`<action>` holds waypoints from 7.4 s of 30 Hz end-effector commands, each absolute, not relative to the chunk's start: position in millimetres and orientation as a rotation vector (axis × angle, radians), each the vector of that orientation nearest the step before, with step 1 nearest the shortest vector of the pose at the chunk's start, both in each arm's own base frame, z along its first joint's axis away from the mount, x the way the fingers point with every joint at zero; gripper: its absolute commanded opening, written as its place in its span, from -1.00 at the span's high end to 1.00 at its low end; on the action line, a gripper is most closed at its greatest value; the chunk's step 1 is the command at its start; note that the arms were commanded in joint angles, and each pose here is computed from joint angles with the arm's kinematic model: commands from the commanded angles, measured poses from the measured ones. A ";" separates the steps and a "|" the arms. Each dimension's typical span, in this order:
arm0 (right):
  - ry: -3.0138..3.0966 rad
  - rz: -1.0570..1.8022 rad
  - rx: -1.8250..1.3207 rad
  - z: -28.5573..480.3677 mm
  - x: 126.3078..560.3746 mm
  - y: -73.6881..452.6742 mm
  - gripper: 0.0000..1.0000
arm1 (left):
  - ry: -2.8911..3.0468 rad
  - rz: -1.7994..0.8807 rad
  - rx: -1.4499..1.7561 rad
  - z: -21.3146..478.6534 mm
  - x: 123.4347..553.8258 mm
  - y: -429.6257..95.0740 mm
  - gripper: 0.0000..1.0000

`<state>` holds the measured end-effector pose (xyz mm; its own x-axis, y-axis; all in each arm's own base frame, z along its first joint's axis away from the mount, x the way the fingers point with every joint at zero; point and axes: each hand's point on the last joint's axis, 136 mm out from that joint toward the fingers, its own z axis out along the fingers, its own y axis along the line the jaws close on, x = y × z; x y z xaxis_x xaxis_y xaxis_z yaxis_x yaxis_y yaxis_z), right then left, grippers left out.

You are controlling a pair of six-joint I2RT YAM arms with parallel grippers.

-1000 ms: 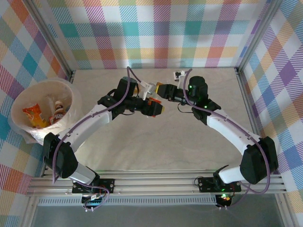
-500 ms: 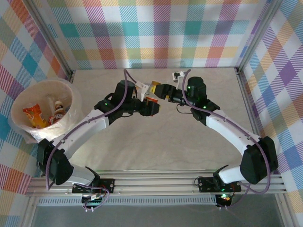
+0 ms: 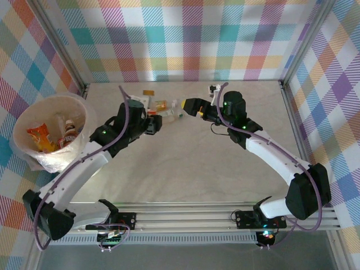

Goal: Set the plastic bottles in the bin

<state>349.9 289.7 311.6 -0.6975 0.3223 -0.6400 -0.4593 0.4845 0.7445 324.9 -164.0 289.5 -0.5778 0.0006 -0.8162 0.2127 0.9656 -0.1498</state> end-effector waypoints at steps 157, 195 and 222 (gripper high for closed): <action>1.642 0.452 -1.723 96.2 481.7 339.5 -0.86 | 2.103 -0.992 -0.326 302.9 330.1 -137.0 -1.00; 1.689 0.471 -1.567 130.7 431.5 345.4 0.36 | 2.201 -0.962 -0.397 263.1 340.0 -140.0 -1.00; 1.784 0.825 -1.076 204.5 319.8 383.9 0.36 | 2.204 -0.958 -0.643 227.1 365.9 -177.0 -1.00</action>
<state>325.4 375.3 175.8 -0.2739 -0.4079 -0.8710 -0.9035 0.4196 0.0876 358.8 -177.4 219.5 -0.7012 -0.6228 -0.3469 -0.1591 0.6110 -0.7755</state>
